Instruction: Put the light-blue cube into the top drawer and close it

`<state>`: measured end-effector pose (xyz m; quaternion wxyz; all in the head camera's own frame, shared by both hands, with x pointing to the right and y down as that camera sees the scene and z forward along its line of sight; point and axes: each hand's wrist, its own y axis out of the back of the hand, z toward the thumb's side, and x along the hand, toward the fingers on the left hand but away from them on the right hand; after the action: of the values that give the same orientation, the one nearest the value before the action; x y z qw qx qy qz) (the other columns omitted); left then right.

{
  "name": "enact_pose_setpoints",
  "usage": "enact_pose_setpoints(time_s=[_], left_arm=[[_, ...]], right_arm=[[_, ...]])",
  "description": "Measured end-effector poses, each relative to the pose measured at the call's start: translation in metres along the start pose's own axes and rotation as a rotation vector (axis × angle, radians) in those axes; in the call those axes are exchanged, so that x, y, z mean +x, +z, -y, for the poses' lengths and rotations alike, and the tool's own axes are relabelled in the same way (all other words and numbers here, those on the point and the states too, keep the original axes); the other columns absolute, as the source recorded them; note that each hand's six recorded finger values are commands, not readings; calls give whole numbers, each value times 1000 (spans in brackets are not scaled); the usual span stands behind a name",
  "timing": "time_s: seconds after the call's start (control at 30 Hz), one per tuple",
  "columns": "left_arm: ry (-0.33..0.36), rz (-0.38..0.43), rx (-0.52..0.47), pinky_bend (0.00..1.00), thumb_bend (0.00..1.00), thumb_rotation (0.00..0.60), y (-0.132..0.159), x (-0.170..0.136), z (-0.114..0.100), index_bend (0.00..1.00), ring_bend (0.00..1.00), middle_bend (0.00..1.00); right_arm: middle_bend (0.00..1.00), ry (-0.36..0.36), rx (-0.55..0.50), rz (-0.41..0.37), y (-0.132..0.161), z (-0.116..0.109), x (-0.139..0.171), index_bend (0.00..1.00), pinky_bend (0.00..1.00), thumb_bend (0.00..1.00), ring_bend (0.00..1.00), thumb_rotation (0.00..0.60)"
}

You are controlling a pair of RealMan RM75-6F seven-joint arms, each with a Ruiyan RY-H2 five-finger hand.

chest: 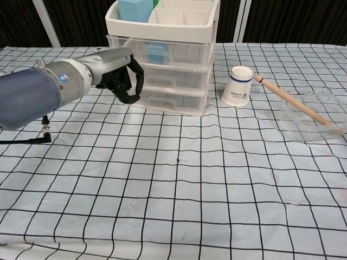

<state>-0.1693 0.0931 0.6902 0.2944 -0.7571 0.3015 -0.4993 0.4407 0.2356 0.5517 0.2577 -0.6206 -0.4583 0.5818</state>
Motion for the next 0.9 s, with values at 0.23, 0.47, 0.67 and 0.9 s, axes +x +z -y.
enact_pose_setpoints(time_s=[0.23, 0.47, 0.67, 0.9], left_arm=[[46, -4, 37, 507, 423, 600, -42, -49, -27, 469, 544, 563], [59, -70, 107, 0, 125, 600, -98, -114, -42, 0, 0, 0], [70, -141, 160, 0, 46, 600, -132, -152, -47, 0, 0, 0], [188, -193, 267, 0, 37, 600, -168, -203, -50, 0, 0, 0]], right_arm=[[0, -3, 4, -5, 1, 0, 0, 24, 176, 249, 0, 600], [0, -15, 22, -21, 3, -1, 1, 25, 176, 249, 0, 600], [0, -44, 68, -56, 7, -4, 2, 25, 176, 249, 0, 600], [0, -60, 94, -70, 7, -4, 2, 25, 176, 249, 0, 600]])
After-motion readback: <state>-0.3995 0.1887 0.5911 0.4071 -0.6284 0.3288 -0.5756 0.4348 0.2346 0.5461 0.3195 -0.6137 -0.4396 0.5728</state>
